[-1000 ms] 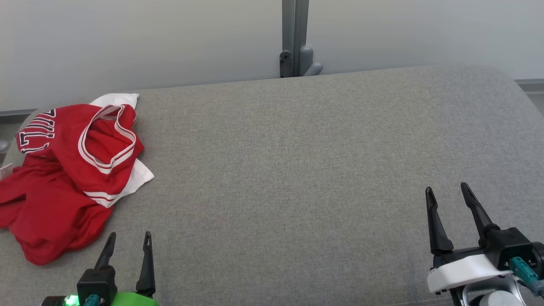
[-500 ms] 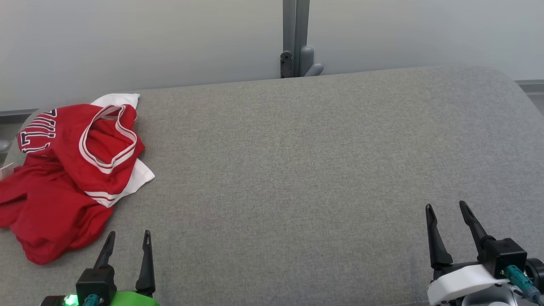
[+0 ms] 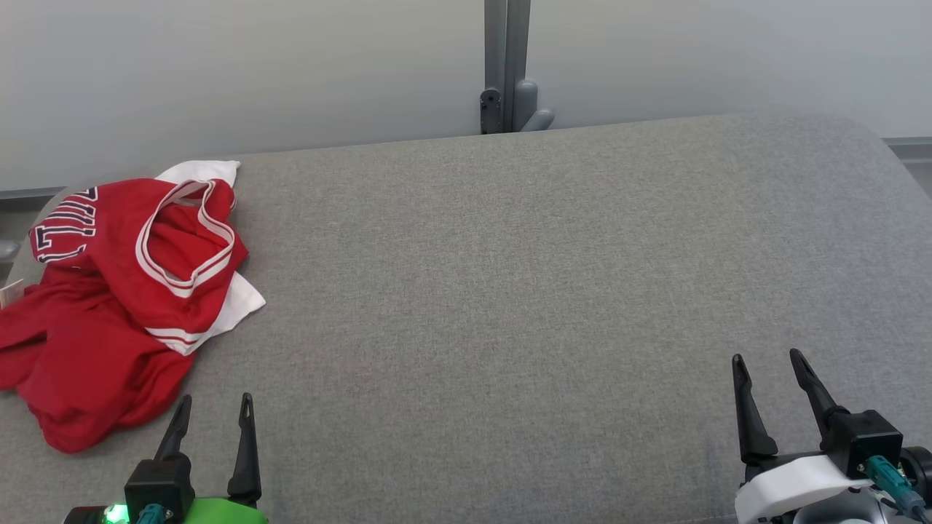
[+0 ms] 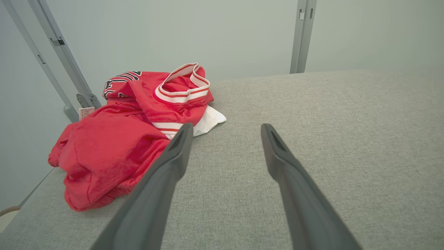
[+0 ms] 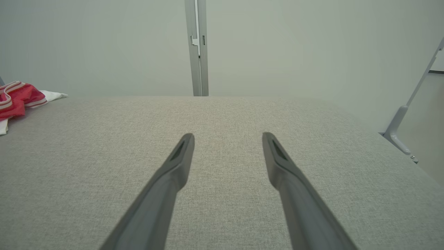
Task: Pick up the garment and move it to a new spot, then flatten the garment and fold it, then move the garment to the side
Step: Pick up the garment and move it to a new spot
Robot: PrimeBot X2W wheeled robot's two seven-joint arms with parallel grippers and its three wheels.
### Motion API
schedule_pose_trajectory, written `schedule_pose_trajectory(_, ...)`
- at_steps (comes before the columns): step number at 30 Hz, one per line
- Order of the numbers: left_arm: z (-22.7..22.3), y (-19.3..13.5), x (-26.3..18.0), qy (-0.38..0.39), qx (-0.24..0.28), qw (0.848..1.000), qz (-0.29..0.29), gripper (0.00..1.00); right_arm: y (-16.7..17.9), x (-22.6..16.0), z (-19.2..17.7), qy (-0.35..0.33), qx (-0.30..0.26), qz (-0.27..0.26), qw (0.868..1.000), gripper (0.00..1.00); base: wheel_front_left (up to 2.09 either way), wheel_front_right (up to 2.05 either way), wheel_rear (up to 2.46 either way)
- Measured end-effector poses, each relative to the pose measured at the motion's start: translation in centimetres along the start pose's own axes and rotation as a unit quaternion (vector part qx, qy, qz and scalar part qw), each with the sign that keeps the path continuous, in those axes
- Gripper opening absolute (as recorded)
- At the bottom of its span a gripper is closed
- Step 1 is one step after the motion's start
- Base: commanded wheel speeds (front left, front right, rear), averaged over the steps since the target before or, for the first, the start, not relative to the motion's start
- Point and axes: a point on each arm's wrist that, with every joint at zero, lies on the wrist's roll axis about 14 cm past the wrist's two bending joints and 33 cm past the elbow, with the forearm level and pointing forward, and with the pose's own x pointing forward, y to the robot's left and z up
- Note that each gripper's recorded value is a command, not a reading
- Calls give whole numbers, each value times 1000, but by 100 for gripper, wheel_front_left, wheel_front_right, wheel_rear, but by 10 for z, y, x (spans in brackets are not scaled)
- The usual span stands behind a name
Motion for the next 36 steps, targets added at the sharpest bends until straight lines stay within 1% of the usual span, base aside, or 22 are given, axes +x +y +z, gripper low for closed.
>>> schedule_pose_trajectory(6, 0, 3, -2, 0, -1, 1000, 5, 100, 4, 3, 1, -1, 0, 6, 1000, 100, 0, 0, 0)
schedule_pose_trajectory(14, 1, 30, -21, -3, -5, 999, 53, 100, 34, 20, 2, -5, 5, 51, 999, 100, 0, 0, 0)
schedule_pose_trajectory(15, 2, 42, -29, -5, -5, 997, 73, 100, 47, 25, 1, -5, 7, 71, 997, 100, 0, 0, 0)
schedule_pose_trajectory(20, 1, 76, -56, -5, -3, 991, 131, 100, 92, 40, 4, -10, 14, 134, 991, 100, 0, 0, 0)
schedule_pose_trajectory(23, -2, 94, -76, -1, -4, 986, 168, 100, 123, 49, 10, -19, 19, 177, 984, 100, 0, 0, 0)
schedule_pose_trajectory(28, -3, 119, -107, -1, -9, 975, 223, 100, 169, 52, 13, -24, 31, 241, 970, 100, 0, 0, 0)
schedule_pose_trajectory(32, -2, 129, -121, -4, -13, 969, 248, 100, 190, 53, 18, -31, 41, 268, 962, 100, 0, 0, 0)
schedule_pose_trajectory(36, 0, 131, -120, -8, -17, 967, 254, 100, 197, 55, 25, -42, 44, 280, 958, 100, 0, 0, 0)
